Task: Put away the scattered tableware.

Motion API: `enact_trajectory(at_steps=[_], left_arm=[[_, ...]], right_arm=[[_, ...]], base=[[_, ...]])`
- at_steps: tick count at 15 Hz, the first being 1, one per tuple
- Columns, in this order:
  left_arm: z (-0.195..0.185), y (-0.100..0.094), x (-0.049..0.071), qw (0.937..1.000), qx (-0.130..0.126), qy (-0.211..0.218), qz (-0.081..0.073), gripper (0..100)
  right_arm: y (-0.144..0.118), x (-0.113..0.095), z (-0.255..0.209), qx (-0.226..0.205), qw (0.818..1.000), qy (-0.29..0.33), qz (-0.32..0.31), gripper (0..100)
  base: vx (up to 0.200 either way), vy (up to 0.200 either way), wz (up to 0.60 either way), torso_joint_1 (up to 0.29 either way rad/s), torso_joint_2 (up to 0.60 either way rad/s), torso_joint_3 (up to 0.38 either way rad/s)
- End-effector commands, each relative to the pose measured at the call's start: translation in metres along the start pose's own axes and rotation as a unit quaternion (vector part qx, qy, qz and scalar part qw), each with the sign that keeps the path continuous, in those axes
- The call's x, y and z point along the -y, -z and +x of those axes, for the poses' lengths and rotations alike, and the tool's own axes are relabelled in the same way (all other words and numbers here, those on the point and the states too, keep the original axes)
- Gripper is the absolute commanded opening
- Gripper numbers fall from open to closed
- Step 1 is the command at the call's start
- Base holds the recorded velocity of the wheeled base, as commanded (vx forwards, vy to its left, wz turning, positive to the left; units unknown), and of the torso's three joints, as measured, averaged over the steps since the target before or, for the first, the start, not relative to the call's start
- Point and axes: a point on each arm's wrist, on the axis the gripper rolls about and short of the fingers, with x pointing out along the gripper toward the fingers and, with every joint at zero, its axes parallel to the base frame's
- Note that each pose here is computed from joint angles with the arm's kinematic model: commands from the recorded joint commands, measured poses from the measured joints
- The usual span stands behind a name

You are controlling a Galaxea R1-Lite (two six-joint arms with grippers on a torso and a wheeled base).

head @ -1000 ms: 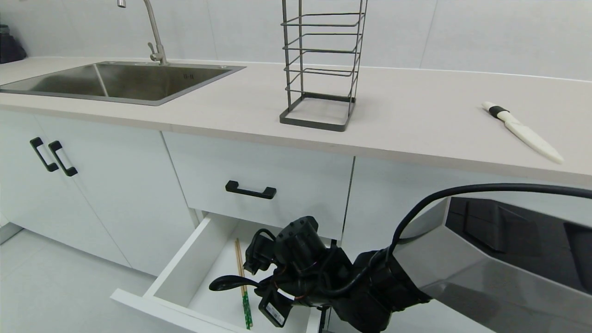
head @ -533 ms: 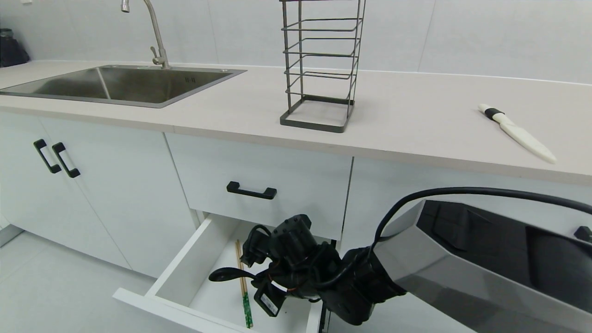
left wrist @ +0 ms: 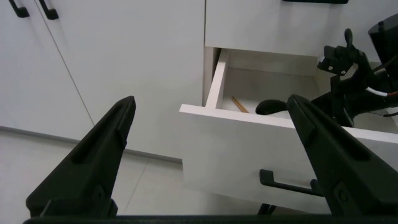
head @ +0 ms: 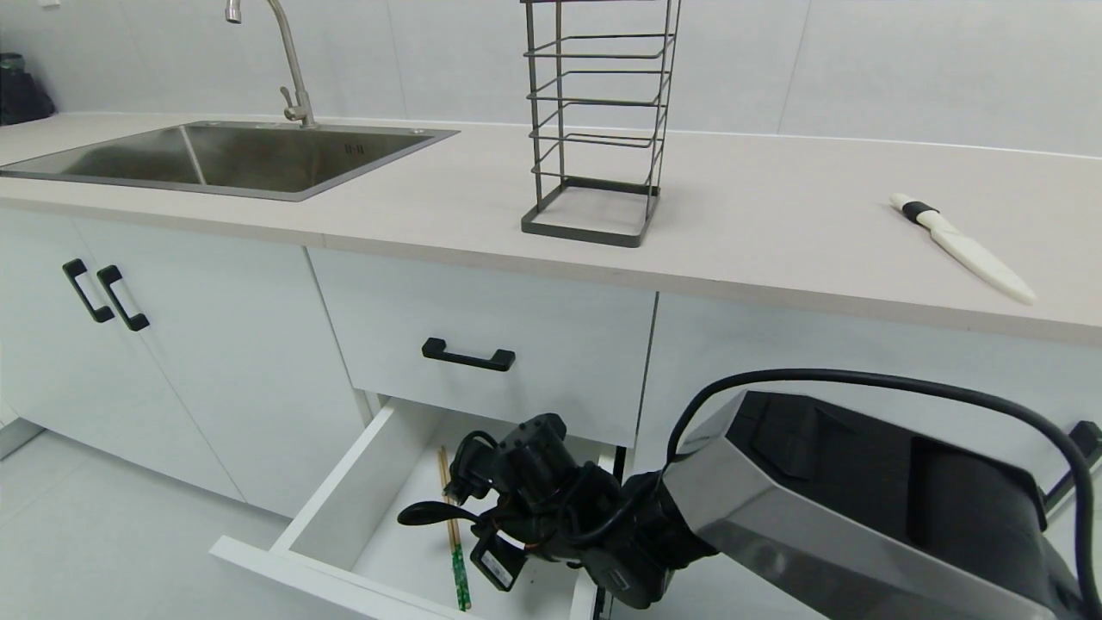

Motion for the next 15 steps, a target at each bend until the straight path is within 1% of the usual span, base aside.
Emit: enact_trajectory(at_steps=[1,15], left_arm=[[0.000,0.000,0.000,1.0000,0.000,0.000,0.000,100],[0.000,0.000,0.000,1.0000,0.000,0.000,0.000,100]], right_arm=[[0.005,0.000,0.006,-0.006,1.000,-0.001,0.000,0],[0.017,-0.001,0.024,-0.020,1.000,-0.003,-0.002,0]], base=[[0.000,0.000,0.00,0.000,0.00,0.000],[0.000,0.000,0.00,0.000,0.00,0.000]])
